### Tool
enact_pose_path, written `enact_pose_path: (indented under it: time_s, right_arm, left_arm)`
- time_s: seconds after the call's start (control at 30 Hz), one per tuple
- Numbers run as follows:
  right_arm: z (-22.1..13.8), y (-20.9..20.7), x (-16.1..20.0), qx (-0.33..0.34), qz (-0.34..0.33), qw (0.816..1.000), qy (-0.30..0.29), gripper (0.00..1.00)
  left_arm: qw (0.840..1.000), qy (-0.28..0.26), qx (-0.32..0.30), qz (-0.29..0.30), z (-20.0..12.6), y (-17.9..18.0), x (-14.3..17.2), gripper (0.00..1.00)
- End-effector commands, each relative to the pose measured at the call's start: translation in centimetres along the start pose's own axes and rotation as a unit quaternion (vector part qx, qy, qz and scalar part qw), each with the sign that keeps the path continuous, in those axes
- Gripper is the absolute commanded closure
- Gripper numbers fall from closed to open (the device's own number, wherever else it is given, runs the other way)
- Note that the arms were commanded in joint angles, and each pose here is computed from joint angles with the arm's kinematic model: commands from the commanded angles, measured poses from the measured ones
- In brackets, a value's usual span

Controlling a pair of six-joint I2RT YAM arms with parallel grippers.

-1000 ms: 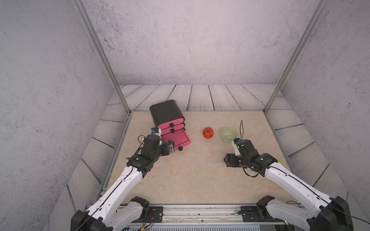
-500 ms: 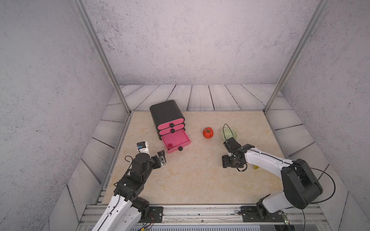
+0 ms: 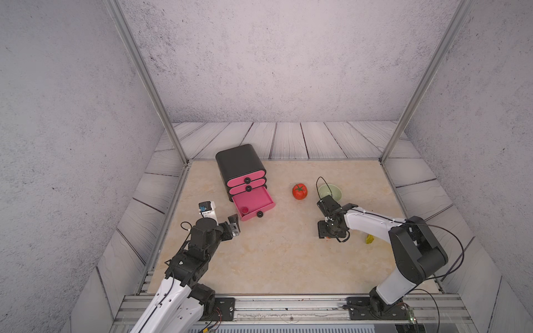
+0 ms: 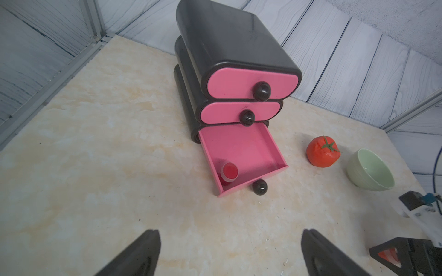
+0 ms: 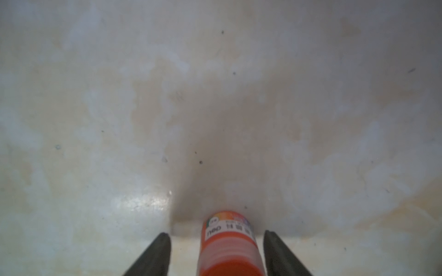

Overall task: Put the paint cans in the drawer according to color
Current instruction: Pick up the paint can at the center of the board, then place the paint can in the drawer.

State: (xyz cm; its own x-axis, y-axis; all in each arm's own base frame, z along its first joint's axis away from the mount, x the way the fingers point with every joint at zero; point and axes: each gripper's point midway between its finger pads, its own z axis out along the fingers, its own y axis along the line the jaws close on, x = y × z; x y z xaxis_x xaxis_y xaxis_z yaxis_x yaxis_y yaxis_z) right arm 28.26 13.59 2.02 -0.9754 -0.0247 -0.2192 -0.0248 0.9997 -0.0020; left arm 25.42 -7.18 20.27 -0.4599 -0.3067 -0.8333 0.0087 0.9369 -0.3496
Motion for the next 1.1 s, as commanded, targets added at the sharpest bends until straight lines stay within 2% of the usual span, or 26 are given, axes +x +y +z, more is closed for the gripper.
enact_pose_path:
  time_s: [0.0, 0.17, 0.27, 0.33, 0.4, 0.47, 0.57, 0.63, 0.7, 0.73, 0.9, 1.07]
  right_arm:
    - [0.4, -0.3, -0.3, 0.011, -0.001, 1.000, 0.008, 0.41]
    - [0.3, -0.4, -0.2, 0.012, -0.002, 1.000, 0.008, 0.54]
    - [0.0, -0.7, -0.6, 0.017, -0.005, 1.000, -0.002, 0.67]
    - [-0.5, -0.7, -0.9, 0.012, -0.004, 1.000, -0.010, 0.69]
    - [-1.5, 0.2, -1.3, -0.017, -0.003, 1.000, -0.026, 0.71]
    - [-3.2, 1.9, -2.0, -0.076, 0.002, 0.995, -0.058, 0.71]
    - [-6.6, 6.4, -3.8, -0.222, 0.005, 0.968, -0.121, 0.71]
    - [-9.1, 10.0, -5.3, -0.336, 0.022, 0.930, -0.146, 0.71]
    - [-10.3, 12.6, -6.9, -0.394, 0.033, 0.905, -0.156, 0.71]
    - [-10.3, 13.6, -7.6, -0.399, 0.031, 0.903, -0.156, 0.71]
    - [-9.4, 18.9, -10.5, -0.375, -0.026, 0.914, -0.152, 0.71]
    - [-7.4, 23.2, -12.7, -0.325, -0.060, 0.932, -0.146, 0.69]
  left_arm:
    - [1.000, -0.011, 0.005, -0.013, -0.8, 0.0, -0.3, 0.02]
    - [1.000, -0.014, 0.002, -0.016, -1.2, 0.1, -0.6, 0.02]
    - [1.000, -0.019, 0.001, -0.010, -1.3, 0.0, -1.1, 0.02]
    - [1.000, -0.025, 0.002, -0.006, -1.5, -0.2, -1.7, 0.02]
    - [1.000, -0.030, 0.003, -0.001, -1.6, -0.4, -2.3, 0.02]
    - [0.999, -0.038, 0.001, 0.005, -1.9, -0.6, -3.1, 0.02]
    - [0.998, -0.060, -0.007, 0.013, -2.8, -0.5, -4.6, 0.02]
    - [0.997, -0.078, -0.010, 0.014, -3.7, -0.4, -5.6, 0.01]
    - [0.995, -0.095, -0.012, 0.007, -4.6, -0.2, -6.1, 0.02]
    - [0.995, -0.103, -0.010, 0.002, -5.0, -0.1, -6.2, 0.02]
    - [0.993, -0.121, -0.006, -0.004, -6.0, 0.5, -6.0, 0.01]
    - [0.993, -0.115, -0.009, 0.006, -5.9, 0.4, -6.1, 0.01]
